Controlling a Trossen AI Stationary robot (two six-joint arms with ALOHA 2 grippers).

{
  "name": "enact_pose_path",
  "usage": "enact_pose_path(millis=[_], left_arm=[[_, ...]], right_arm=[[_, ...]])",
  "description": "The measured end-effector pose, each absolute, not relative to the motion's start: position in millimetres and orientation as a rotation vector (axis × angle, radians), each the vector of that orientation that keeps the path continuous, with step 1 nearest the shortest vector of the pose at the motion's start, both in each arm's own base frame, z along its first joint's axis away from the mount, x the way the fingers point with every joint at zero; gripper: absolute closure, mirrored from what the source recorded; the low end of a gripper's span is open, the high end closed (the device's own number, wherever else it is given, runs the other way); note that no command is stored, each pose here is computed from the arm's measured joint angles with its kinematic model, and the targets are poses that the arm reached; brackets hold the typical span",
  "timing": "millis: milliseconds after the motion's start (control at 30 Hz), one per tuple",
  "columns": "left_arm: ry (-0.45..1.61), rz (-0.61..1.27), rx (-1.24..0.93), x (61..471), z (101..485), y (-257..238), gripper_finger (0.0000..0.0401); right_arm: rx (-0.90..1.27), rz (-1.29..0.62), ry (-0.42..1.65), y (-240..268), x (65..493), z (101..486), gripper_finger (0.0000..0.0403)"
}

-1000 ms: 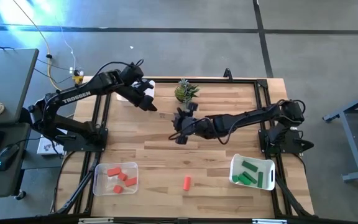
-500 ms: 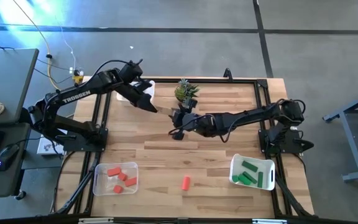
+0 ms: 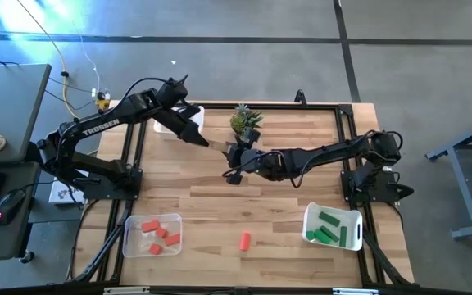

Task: Sort & place blocks by color
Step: Put the brown block into the top white bin

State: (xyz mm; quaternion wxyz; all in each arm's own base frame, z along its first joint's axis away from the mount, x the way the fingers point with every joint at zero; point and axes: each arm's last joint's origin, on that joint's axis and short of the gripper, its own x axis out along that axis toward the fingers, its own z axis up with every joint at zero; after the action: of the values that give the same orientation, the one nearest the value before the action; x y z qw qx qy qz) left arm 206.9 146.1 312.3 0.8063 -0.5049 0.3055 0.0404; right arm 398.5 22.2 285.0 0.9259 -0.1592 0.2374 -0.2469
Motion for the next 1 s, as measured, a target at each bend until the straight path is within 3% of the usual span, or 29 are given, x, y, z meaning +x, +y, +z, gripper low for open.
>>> enact_pose_path(millis=[200,400,800,1000], left_arm=[[0.653,0.071,-1.055,206.8,312.4,146.0,0.0359],[0.654,0.064,-0.991,206.7,312.1,146.2,0.0361],[0.685,0.131,-0.839,192.7,306.9,158.2,0.0363],[0.815,0.446,-0.609,172.4,299.3,176.1,0.0363]], right_arm=[[-0.336,-0.509,0.494,21.5,398.5,284.3,0.0309],[-0.335,-0.508,0.494,21.6,398.5,284.2,0.0301],[-0.082,-0.610,0.414,13.1,398.7,284.9,0.0184],[0.014,-0.556,0.407,14.7,399.4,283.6,0.0168]])
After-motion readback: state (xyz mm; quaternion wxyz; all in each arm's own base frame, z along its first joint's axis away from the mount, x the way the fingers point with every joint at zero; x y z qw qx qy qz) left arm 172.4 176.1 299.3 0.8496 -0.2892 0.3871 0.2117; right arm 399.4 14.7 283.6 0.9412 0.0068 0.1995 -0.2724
